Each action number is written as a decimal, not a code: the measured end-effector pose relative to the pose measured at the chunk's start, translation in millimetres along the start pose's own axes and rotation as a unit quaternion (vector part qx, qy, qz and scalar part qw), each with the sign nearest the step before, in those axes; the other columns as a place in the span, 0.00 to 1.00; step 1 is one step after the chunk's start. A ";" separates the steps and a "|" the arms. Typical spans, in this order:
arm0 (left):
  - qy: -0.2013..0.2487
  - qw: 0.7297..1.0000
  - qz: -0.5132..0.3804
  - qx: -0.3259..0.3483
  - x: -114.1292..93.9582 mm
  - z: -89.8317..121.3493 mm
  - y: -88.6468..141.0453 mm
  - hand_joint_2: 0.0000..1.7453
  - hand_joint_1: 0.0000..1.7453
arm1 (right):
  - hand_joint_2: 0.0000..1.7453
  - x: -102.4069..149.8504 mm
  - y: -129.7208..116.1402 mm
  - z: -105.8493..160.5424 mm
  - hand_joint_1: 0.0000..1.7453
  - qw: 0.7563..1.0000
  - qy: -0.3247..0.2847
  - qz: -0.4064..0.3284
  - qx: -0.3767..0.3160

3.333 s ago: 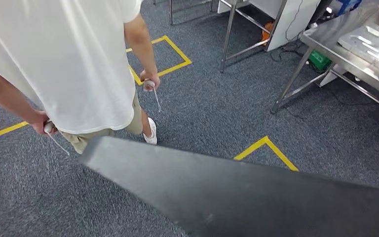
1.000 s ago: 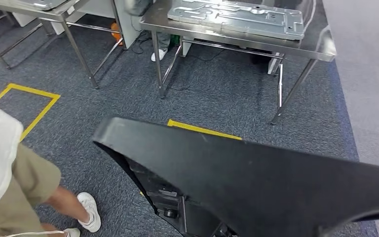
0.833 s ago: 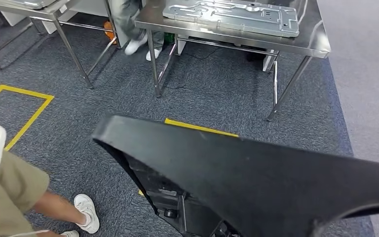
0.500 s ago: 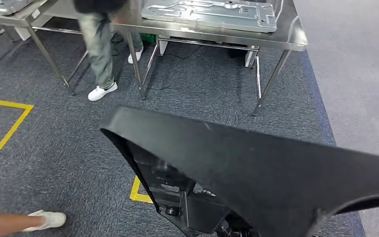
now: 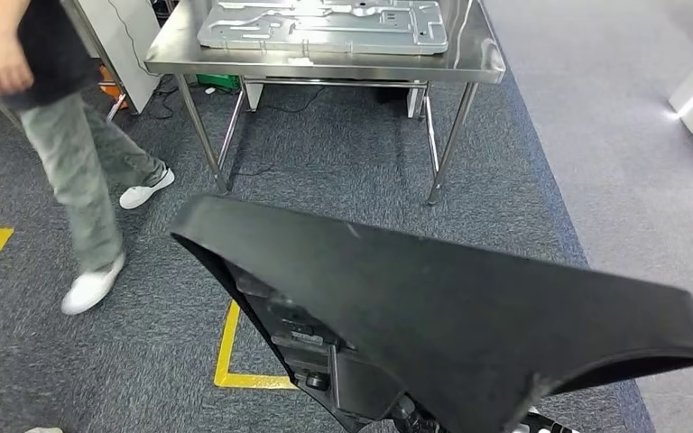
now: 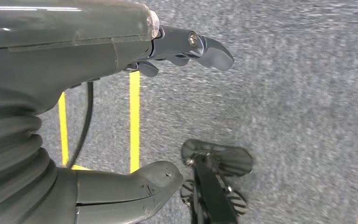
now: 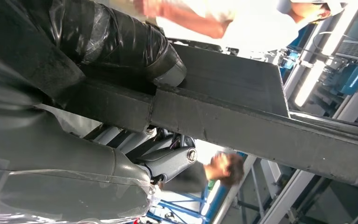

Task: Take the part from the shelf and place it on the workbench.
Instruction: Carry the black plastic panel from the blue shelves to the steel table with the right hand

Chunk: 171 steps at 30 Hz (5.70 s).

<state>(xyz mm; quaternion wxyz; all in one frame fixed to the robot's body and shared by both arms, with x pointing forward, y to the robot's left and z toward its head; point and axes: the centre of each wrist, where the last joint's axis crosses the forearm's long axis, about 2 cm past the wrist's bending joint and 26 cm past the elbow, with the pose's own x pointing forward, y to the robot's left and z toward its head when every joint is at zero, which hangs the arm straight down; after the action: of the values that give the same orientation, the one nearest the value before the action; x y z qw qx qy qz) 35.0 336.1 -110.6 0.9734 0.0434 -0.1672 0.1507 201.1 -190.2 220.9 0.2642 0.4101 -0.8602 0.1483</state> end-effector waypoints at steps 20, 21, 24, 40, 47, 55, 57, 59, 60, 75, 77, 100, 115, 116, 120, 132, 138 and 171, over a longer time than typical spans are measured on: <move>-0.003 1.000 0.018 -0.009 1.5 -0.3 0.6 1.00 0.00 | 1.00 1.0 -2.9 -1.1 0.97 1.000 -0.003 0.009 -0.007; -0.004 1.000 0.018 -0.009 1.9 -0.4 0.6 1.00 0.00 | 1.00 1.2 -2.9 -1.4 0.97 1.000 -0.004 0.009 -0.007; -0.003 1.000 0.017 -0.009 1.6 -0.3 1.5 1.00 0.00 | 1.00 1.1 -3.1 -1.7 0.97 1.000 -0.004 0.010 -0.007; -0.006 1.000 0.017 -0.009 1.0 -0.1 4.1 1.00 0.00 | 1.00 1.2 -2.5 -0.8 0.97 1.000 -0.006 0.009 -0.009; -0.007 1.000 0.014 -0.010 1.2 -0.2 3.1 1.00 0.00 | 1.00 1.2 -2.2 -0.1 0.97 1.000 -0.006 0.009 -0.010; -0.011 1.000 0.013 -0.009 4.0 -0.8 4.2 1.00 0.00 | 1.00 2.2 -1.8 -0.4 0.97 1.000 -0.008 0.010 -0.010; -0.008 1.000 0.013 -0.008 1.1 -0.1 5.4 1.00 0.00 | 1.00 2.1 -1.5 0.2 0.97 1.000 -0.007 0.009 -0.011; -0.007 1.000 0.012 -0.008 -0.5 0.2 6.0 1.00 0.00 | 1.00 2.1 -1.4 0.4 0.97 1.000 -0.007 0.009 -0.011; -0.007 1.000 0.012 -0.007 -0.8 0.3 6.2 1.00 0.00 | 1.00 2.0 -1.4 0.5 0.97 1.000 -0.006 0.009 -0.011; -0.008 1.000 0.011 -0.008 -0.5 0.2 6.1 1.00 0.00 | 1.00 1.9 -1.7 1.0 0.97 1.000 -0.006 0.011 -0.013; -0.007 1.000 0.011 -0.013 -0.6 0.2 2.4 1.00 0.00 | 1.00 2.0 -1.6 1.4 0.97 1.000 -0.006 0.011 -0.014; -0.014 1.000 0.009 -0.013 2.0 -0.3 7.9 1.00 0.00 | 1.00 3.3 -1.8 2.7 0.97 1.000 -0.007 0.015 -0.018; -0.017 1.000 0.009 -0.018 3.0 -0.7 3.5 1.00 0.00 | 1.00 4.5 -2.8 2.9 0.97 1.000 -0.011 0.018 -0.014; -0.017 1.000 0.009 -0.018 2.5 -0.5 3.7 1.00 0.00 | 1.00 4.5 -2.8 2.8 0.97 1.000 -0.011 0.018 -0.013; -0.014 1.000 0.008 -0.017 0.1 0.0 4.5 1.00 0.00 | 1.00 4.4 -2.7 3.0 0.97 1.000 -0.011 0.016 -0.011; -0.012 1.000 0.012 -0.016 -0.2 0.1 4.6 1.00 0.00 | 1.00 4.1 -3.6 2.5 0.97 1.000 -0.010 0.018 -0.011; -0.012 1.000 0.013 -0.018 -0.7 0.2 2.7 1.00 0.00 | 1.00 4.0 -3.6 2.9 0.97 1.000 -0.008 0.018 -0.011; -0.023 0.999 0.023 -0.025 0.1 -0.1 -3.2 1.00 0.00 | 1.00 3.5 -7.5 -0.8 0.97 1.000 -0.006 0.024 -0.007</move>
<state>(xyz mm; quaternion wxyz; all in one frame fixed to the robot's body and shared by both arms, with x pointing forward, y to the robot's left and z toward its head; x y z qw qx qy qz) 36.1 333.0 -110.8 0.9664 0.0184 -0.1940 0.1678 205.3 -196.7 223.9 0.2580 0.3881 -0.8726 0.1459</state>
